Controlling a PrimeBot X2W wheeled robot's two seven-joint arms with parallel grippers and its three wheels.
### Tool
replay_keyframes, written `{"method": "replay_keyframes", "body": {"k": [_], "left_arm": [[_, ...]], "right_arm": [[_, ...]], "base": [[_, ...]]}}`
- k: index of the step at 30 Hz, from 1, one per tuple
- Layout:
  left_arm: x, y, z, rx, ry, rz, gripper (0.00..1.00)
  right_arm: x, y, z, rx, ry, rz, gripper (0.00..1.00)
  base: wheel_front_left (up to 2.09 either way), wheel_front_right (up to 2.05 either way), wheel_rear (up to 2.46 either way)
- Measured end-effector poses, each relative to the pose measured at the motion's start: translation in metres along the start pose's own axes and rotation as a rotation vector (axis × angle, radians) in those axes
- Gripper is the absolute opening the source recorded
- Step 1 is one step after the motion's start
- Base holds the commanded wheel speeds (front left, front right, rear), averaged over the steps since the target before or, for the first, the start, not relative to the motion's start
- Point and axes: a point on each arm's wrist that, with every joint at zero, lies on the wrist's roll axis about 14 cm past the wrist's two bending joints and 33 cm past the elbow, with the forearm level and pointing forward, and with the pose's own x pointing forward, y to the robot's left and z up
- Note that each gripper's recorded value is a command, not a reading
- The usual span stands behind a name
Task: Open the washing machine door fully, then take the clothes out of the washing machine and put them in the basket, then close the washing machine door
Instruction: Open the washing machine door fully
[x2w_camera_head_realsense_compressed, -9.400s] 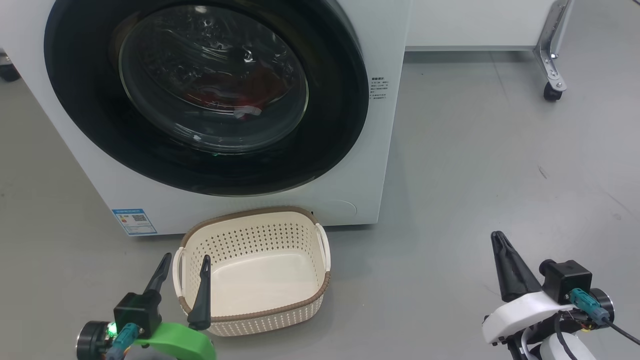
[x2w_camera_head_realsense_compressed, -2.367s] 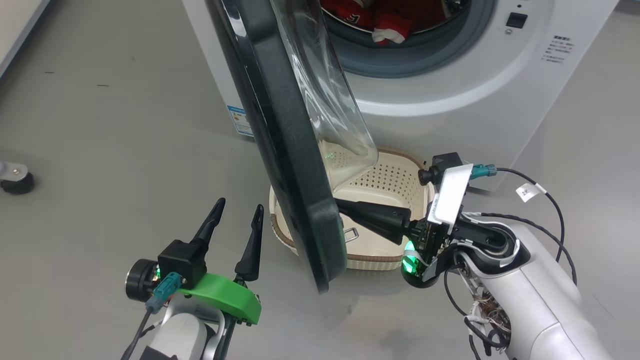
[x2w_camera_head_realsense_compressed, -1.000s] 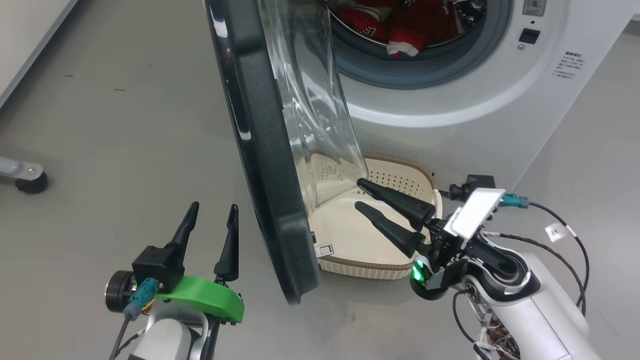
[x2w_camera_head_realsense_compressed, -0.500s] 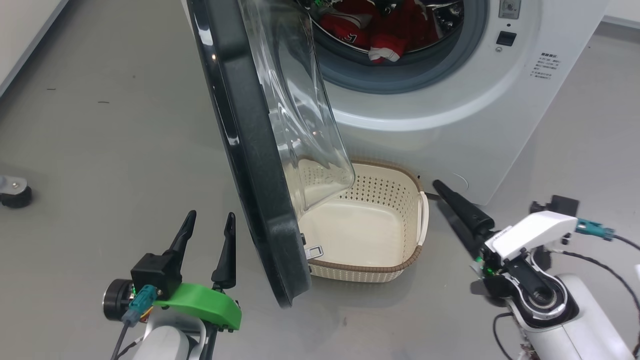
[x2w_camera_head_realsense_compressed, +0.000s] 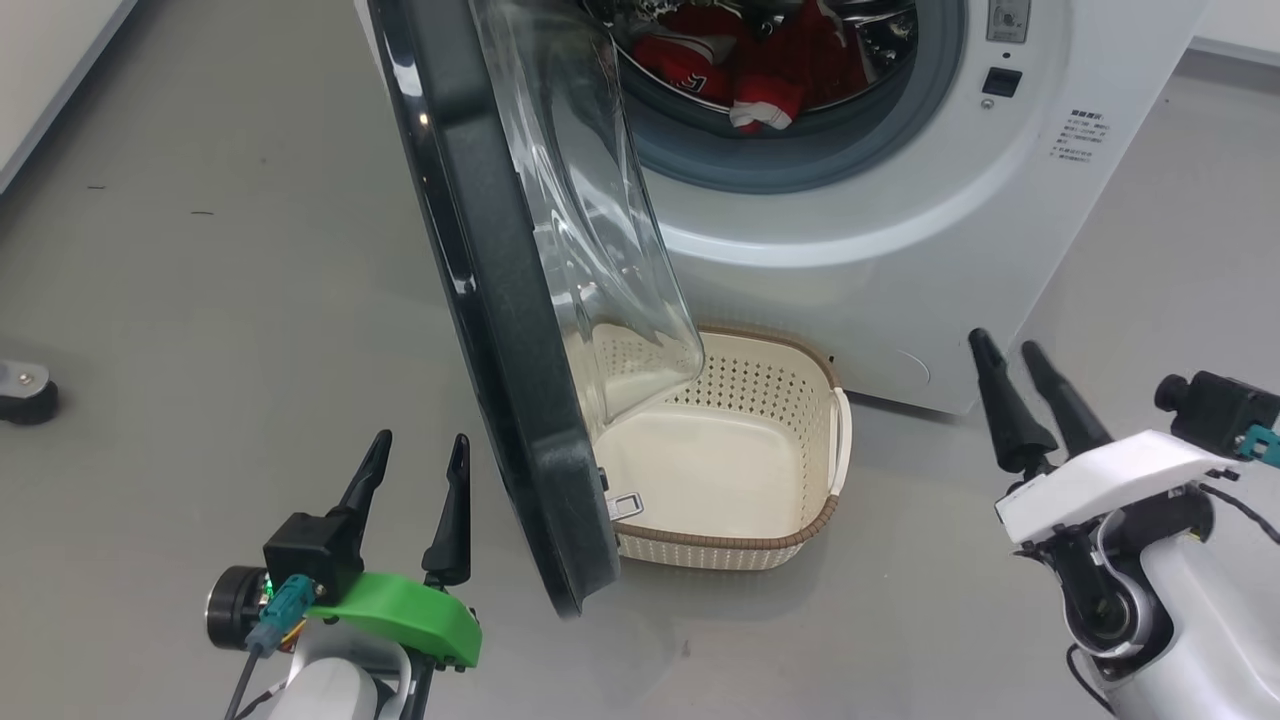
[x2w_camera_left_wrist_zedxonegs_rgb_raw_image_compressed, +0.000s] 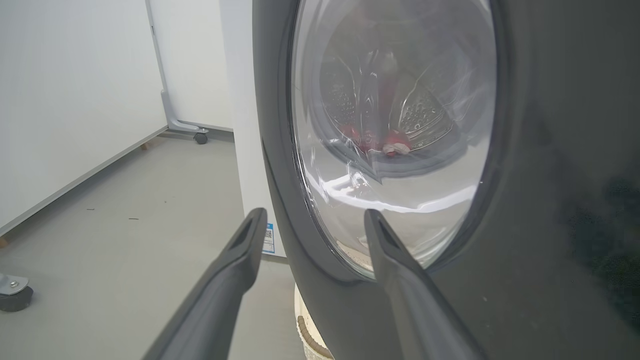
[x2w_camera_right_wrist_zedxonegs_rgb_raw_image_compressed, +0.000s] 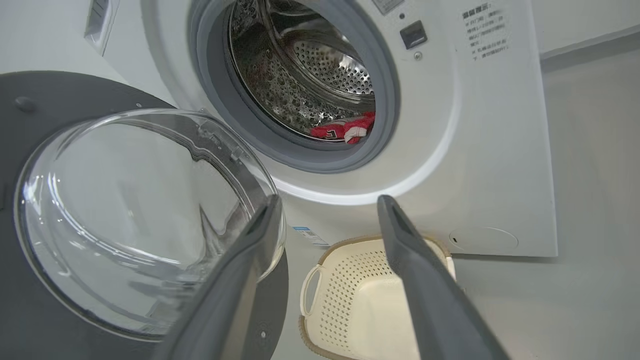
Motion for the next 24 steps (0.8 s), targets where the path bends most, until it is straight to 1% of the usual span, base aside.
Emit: {"method": "replay_keyframes", "body": {"k": [2,4,7,10,15,19,22,24], "left_arm": [[-0.001,0.001,0.001,-0.001,-0.002,0.002,1.0],[-0.004,0.002,-0.001,-0.003,0.002,0.005,1.0],[-0.006,0.002,-0.002,-0.004,0.004,0.008,1.0],[-0.006,0.003,-0.001,-0.004,0.002,0.008,1.0],[-0.007,0.003,-0.001,-0.005,0.0,0.009,1.0],[-0.007,0.003,-0.001,-0.005,0.0,0.01,1.0],[-0.007,0.004,-0.001,-0.005,0.001,0.011,1.0],[-0.008,0.004,-0.001,-0.005,0.002,0.012,1.0]], "right_arm": [[-0.001,0.0,0.007,-0.092,-0.041,0.007,1.0],[-0.003,0.001,0.013,-0.209,-0.077,0.024,1.0],[-0.005,0.006,0.019,-0.324,-0.124,0.048,1.0],[-0.005,0.008,0.018,-0.355,-0.139,0.048,1.0],[-0.006,0.007,0.003,-0.464,-0.086,0.036,1.0],[-0.008,0.004,-0.012,-0.489,-0.052,0.015,1.0],[-0.011,0.001,-0.022,-0.481,-0.031,-0.008,1.0],[-0.01,0.003,-0.022,-0.474,-0.041,-0.011,1.0]], "base": [[0.0,0.0,0.0],[0.0,0.0,0.0],[0.0,0.0,0.0],[0.0,0.0,0.0],[0.0,0.0,0.0],[0.0,0.0,0.0],[0.0,0.0,0.0],[0.0,0.0,0.0]]}}
